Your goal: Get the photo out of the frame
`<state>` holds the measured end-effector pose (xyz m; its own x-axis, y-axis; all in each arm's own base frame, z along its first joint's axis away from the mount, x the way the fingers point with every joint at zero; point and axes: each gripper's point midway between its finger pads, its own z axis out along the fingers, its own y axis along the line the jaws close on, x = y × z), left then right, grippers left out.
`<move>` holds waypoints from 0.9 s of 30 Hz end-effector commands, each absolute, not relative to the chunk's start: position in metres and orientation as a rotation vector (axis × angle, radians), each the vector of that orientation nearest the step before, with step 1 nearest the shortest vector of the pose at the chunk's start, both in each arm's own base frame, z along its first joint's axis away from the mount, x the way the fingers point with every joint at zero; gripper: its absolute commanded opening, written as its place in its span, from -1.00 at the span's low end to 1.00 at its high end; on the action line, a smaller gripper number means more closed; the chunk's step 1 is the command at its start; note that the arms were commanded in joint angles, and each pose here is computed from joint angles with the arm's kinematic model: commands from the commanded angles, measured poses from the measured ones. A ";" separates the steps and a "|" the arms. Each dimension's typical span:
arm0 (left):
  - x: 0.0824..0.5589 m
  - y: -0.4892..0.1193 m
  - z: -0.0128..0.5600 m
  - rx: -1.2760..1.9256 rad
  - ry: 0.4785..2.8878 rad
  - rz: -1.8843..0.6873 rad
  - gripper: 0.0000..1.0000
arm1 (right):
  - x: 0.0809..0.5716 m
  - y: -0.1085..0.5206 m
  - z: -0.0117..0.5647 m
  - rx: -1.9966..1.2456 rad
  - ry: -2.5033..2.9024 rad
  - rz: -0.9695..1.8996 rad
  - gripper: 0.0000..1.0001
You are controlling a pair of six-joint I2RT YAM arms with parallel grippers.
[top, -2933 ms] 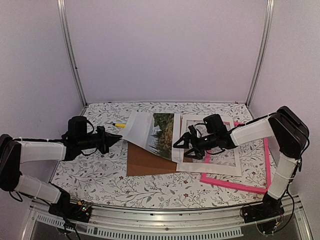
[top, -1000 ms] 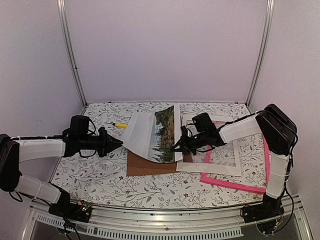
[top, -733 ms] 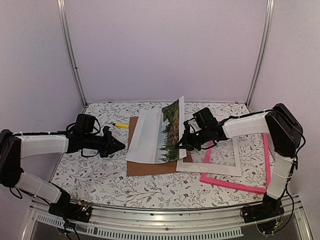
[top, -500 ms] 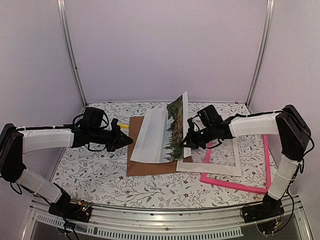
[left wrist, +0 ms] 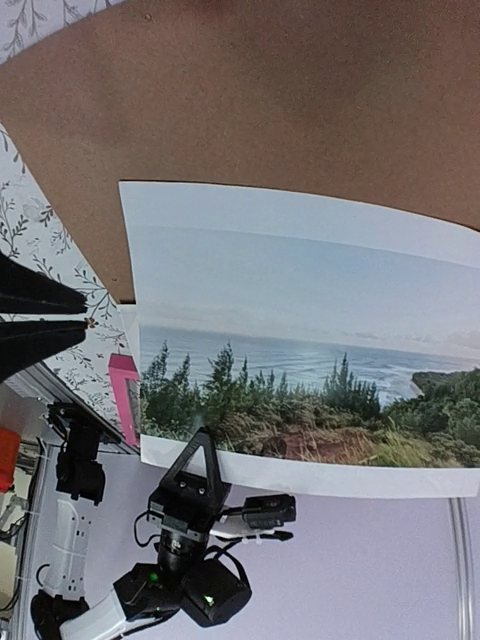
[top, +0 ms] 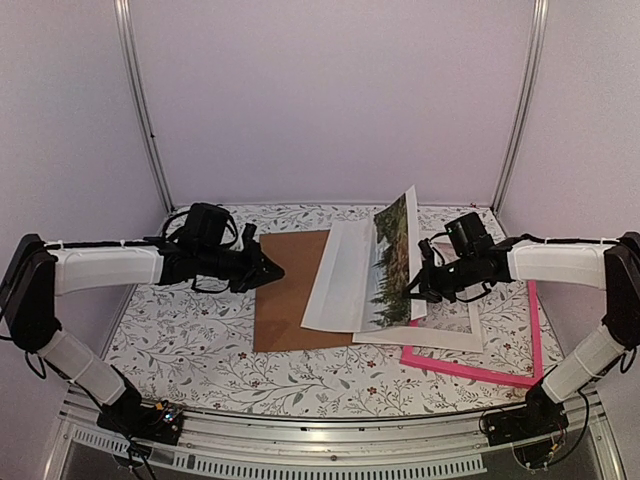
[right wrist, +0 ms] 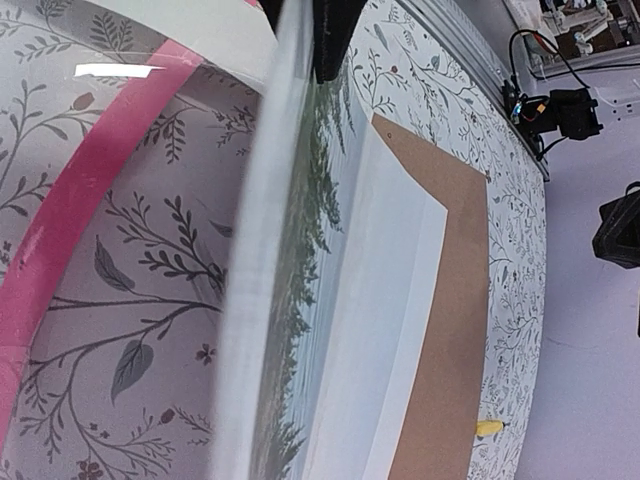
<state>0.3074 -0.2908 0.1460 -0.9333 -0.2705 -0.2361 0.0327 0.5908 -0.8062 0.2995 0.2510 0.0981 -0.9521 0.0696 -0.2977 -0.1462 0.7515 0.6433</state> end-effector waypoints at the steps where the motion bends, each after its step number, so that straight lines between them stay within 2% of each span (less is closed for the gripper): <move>1: 0.312 -0.300 0.157 -0.113 2.456 -1.229 -0.85 | 0.284 0.232 0.106 -0.084 2.646 1.042 -1.00; 27: 0.321 -0.323 0.185 0.036 2.392 -1.252 -0.84 | 0.269 0.150 0.102 0.025 2.801 0.699 -1.00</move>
<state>0.3199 -0.3149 0.1807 -0.9083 -0.2033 -0.3657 0.1849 0.5890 -0.7867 0.2667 0.1617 0.0947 -0.9736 0.0812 -0.2133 -0.0384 0.8629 0.5039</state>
